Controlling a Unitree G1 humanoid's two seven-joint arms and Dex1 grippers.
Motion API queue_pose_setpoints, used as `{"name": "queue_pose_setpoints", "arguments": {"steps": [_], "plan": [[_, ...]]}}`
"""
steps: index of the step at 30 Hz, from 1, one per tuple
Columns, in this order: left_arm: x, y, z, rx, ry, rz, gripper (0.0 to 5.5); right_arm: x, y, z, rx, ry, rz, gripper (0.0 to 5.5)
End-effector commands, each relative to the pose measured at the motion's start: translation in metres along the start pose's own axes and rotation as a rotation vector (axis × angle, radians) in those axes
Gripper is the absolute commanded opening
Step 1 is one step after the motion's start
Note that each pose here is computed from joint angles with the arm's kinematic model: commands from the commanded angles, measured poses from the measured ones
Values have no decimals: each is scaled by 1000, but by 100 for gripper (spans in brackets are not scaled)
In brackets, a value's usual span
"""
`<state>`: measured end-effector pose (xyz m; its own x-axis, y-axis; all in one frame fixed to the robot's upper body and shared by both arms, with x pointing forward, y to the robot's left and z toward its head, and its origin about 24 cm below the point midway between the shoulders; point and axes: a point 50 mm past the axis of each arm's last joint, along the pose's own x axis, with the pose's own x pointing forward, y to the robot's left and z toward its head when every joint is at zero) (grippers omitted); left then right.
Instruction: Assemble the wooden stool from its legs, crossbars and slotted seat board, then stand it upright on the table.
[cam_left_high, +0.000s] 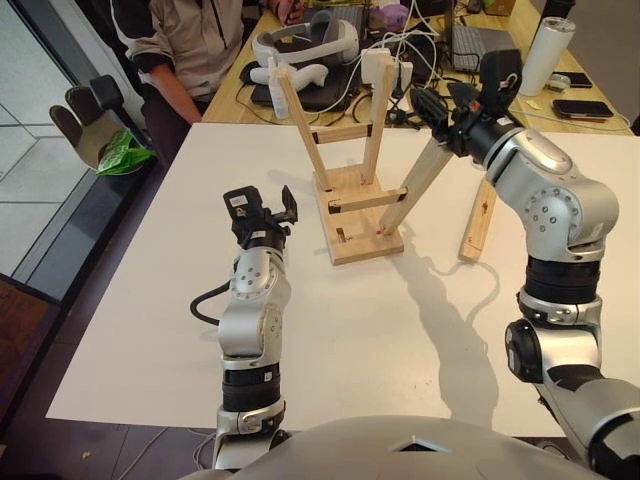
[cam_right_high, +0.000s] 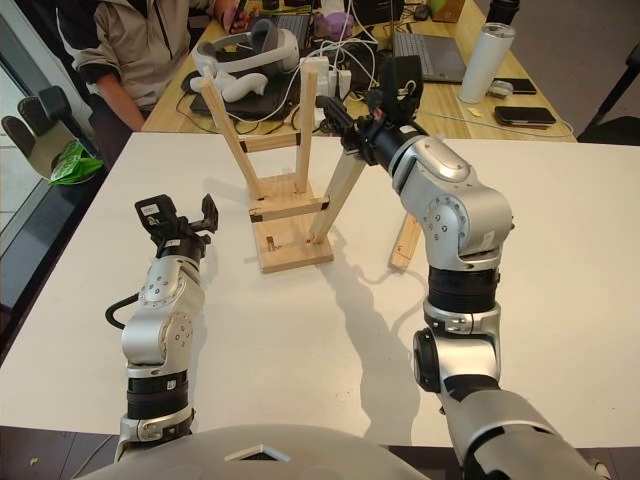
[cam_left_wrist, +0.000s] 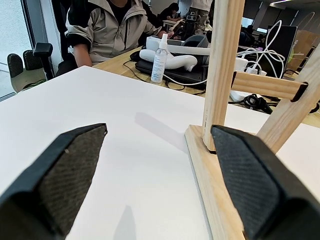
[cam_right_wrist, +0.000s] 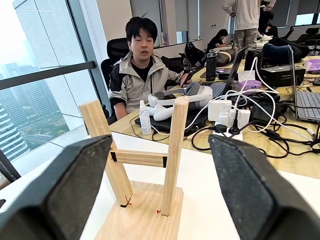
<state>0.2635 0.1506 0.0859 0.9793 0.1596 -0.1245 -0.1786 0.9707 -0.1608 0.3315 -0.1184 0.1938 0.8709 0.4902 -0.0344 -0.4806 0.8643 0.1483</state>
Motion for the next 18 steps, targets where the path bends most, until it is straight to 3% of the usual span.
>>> {"name": "queue_pose_setpoints", "arguments": {"steps": [1,6,9,12,15,18], "plan": [[2,-7,2,-38,-2,-11,386,1,-4,-21,85,51,-15,360],[1,-4,2,-47,0,2,386,-12,-33,45,11,-332,-298,360],[-1,-2,2,-53,-1,15,386,-28,-42,55,-76,-404,-484,379],[0,-1,2,-57,-1,25,386,-36,-43,21,-63,-269,-610,430],[1,0,2,-58,-1,28,386,-37,-37,-39,143,36,-692,484],[2,0,2,-56,-2,25,386,-39,-24,-78,301,258,-729,484]]}}
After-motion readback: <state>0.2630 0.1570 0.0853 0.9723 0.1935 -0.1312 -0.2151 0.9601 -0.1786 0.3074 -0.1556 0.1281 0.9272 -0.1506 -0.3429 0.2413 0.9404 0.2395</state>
